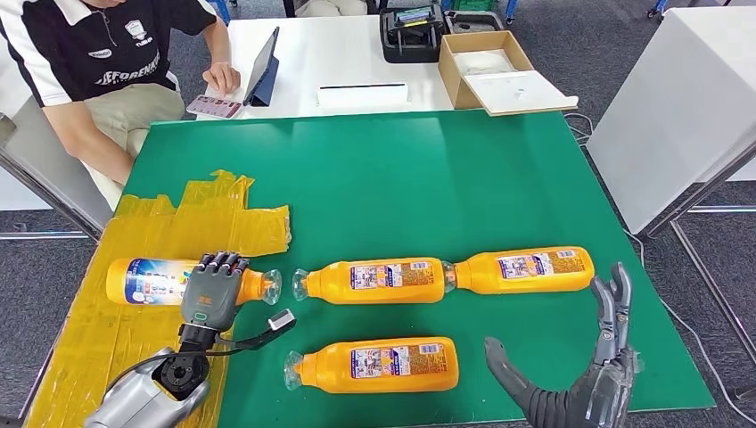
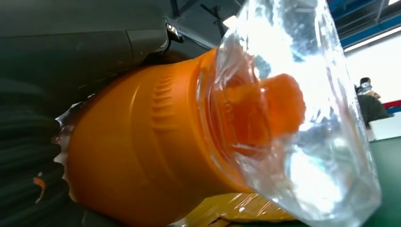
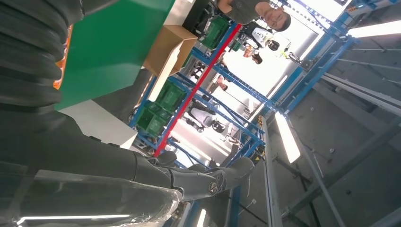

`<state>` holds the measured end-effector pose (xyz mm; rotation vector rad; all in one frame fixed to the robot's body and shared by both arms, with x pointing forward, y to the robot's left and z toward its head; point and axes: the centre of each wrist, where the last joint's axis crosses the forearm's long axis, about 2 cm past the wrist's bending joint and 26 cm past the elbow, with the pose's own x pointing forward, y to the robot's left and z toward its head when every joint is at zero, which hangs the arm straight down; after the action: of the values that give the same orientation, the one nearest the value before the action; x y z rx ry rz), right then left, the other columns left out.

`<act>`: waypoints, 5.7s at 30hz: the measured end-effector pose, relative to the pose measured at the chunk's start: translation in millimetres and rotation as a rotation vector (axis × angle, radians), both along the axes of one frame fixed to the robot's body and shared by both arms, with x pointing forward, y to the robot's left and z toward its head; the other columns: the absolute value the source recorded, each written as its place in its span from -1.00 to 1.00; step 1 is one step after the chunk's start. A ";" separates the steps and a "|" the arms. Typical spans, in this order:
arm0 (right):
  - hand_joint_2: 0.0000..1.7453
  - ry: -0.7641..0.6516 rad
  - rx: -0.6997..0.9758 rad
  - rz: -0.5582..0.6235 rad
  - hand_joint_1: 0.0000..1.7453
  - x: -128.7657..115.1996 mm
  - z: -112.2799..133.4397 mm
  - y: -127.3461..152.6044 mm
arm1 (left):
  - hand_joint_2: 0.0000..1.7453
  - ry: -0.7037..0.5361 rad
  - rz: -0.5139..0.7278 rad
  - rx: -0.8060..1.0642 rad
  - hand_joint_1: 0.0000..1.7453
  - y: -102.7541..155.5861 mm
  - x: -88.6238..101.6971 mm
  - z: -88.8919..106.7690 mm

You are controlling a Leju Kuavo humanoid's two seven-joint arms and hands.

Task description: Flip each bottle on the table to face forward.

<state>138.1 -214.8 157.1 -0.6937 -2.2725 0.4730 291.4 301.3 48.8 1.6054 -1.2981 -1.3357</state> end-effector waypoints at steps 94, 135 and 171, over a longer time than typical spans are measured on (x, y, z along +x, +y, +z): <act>1.00 0.823 -1.036 0.069 -1.00 231.9 -84.5 -120.0 | 1.00 -0.313 -0.327 -1.149 -1.00 10.6 -68.7 50.2; 1.00 1.279 -0.993 -0.121 -1.00 216.1 -49.4 -260.2 | 1.00 -0.323 -0.299 -1.176 -1.00 -5.6 -32.6 59.0; 1.00 1.080 -1.076 -0.226 -1.00 229.4 -69.5 -207.7 | 1.00 -0.302 -0.270 -1.185 -1.00 -12.7 -39.0 51.4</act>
<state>367.5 -422.6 87.6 -0.8545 -0.8030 1.5336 252.4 288.6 100.1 0.7874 -1.9831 -0.2297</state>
